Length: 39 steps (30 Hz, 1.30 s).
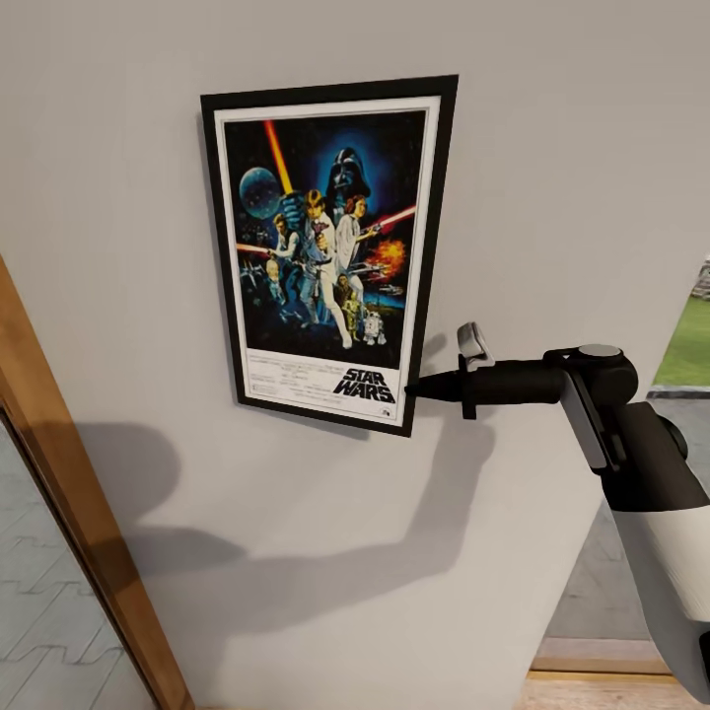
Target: Pick up the poster from the kitchen countertop and hang it on one of the wall nails in the kitchen.
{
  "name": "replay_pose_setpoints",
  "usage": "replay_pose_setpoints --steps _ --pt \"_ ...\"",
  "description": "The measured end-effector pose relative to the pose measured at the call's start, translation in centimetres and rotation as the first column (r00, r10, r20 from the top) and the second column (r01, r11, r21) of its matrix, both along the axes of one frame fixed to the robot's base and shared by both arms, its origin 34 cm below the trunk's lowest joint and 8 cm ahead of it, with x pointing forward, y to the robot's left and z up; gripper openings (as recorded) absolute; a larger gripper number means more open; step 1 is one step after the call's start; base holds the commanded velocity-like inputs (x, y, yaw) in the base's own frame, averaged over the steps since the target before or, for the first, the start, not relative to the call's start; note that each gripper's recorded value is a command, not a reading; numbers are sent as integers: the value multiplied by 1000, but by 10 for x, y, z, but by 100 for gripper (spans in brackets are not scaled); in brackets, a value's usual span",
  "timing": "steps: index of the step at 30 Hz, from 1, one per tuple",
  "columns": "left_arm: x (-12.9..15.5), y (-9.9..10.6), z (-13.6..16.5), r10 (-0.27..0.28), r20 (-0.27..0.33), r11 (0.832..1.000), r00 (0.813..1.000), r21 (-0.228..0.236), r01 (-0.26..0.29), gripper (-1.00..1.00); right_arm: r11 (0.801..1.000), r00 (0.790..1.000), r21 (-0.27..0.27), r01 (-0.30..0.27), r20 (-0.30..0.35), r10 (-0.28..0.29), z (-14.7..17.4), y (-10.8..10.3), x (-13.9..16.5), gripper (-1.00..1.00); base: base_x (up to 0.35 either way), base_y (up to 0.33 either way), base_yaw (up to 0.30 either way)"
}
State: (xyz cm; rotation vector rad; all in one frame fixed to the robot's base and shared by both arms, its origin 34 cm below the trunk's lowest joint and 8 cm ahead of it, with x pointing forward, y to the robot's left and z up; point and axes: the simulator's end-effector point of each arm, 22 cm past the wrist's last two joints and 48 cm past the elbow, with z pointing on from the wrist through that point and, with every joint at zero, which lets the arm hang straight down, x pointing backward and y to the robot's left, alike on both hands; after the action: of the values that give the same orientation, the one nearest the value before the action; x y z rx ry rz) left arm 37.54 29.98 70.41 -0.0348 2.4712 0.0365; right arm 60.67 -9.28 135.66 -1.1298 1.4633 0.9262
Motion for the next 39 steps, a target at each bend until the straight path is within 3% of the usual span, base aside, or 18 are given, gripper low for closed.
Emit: replay_pose_setpoints --steps 39 --pt "1 1 1 1 3 1000 1000 1 -1 100 1000 1000 2 2 -3 -2 0 -1 1 -100 15 0 0"
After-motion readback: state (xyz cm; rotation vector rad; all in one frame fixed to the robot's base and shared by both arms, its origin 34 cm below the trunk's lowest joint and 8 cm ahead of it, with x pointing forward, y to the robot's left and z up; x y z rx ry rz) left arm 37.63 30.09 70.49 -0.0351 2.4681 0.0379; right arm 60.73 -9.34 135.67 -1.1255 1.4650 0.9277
